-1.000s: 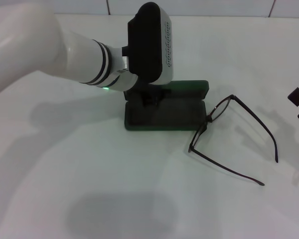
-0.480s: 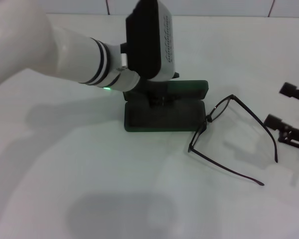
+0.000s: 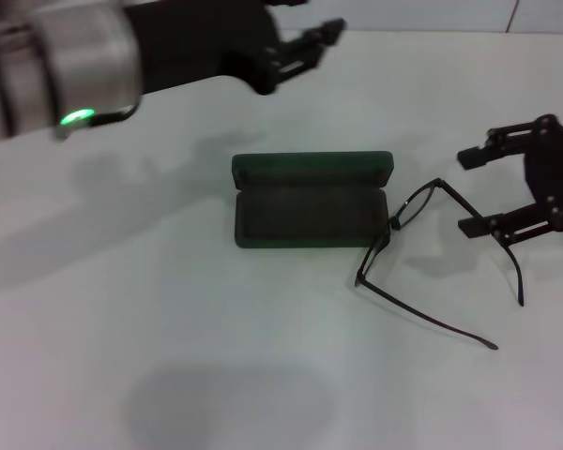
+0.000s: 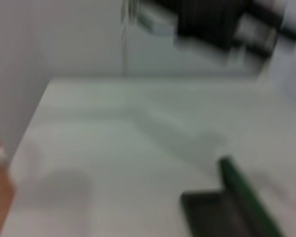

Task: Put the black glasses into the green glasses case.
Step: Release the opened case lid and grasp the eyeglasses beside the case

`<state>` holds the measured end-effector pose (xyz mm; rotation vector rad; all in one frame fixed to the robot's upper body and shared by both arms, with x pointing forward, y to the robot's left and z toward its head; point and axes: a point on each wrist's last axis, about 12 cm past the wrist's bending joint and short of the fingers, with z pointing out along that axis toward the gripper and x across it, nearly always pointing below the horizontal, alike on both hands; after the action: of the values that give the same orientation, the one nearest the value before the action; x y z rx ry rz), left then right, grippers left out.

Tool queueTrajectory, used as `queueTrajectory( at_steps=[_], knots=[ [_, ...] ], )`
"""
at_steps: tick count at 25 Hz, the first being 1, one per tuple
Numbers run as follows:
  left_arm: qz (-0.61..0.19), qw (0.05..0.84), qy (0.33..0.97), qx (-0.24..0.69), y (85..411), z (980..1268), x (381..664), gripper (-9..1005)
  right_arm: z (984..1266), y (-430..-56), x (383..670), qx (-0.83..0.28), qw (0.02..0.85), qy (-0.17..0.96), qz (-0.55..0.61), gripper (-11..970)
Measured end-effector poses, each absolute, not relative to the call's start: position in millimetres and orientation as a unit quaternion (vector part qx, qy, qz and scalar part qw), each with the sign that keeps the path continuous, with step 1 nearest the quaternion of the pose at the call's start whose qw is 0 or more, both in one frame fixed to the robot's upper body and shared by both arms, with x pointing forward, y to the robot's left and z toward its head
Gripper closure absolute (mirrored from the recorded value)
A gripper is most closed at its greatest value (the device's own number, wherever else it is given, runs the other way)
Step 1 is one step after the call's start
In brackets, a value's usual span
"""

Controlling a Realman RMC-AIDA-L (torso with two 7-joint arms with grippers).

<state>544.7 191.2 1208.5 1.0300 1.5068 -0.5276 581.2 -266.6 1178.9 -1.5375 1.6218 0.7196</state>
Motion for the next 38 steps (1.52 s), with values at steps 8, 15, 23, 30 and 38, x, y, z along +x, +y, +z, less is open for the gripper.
queueTrajectory(
  at_steps=[8, 15, 23, 30, 38],
  knots=[
    [-0.327, 0.639, 0.613, 0.330, 256, 1140, 486, 546, 1197, -185, 612, -0.740, 0.198, 0.616, 0.184, 221],
    [-0.394, 0.663, 0.590, 0.241, 300, 1089, 456, 805, 1210, -124, 620, -0.818, 0.144, 0.548, 0.098, 249],
    [-0.397, 0.679, 0.583, 0.206, 301, 1058, 436, 884, 1199, -89, 618, -0.870, 0.115, 0.479, 0.028, 272],
    [-0.388, 0.678, 0.594, 0.193, 300, 1047, 424, 890, 1178, -77, 615, -0.892, 0.106, 0.440, -0.015, 345],
    [-0.387, 0.676, 0.600, 0.184, 297, 1040, 419, 896, 1168, -76, 614, -0.896, 0.101, 0.431, -0.021, 350]
  ],
)
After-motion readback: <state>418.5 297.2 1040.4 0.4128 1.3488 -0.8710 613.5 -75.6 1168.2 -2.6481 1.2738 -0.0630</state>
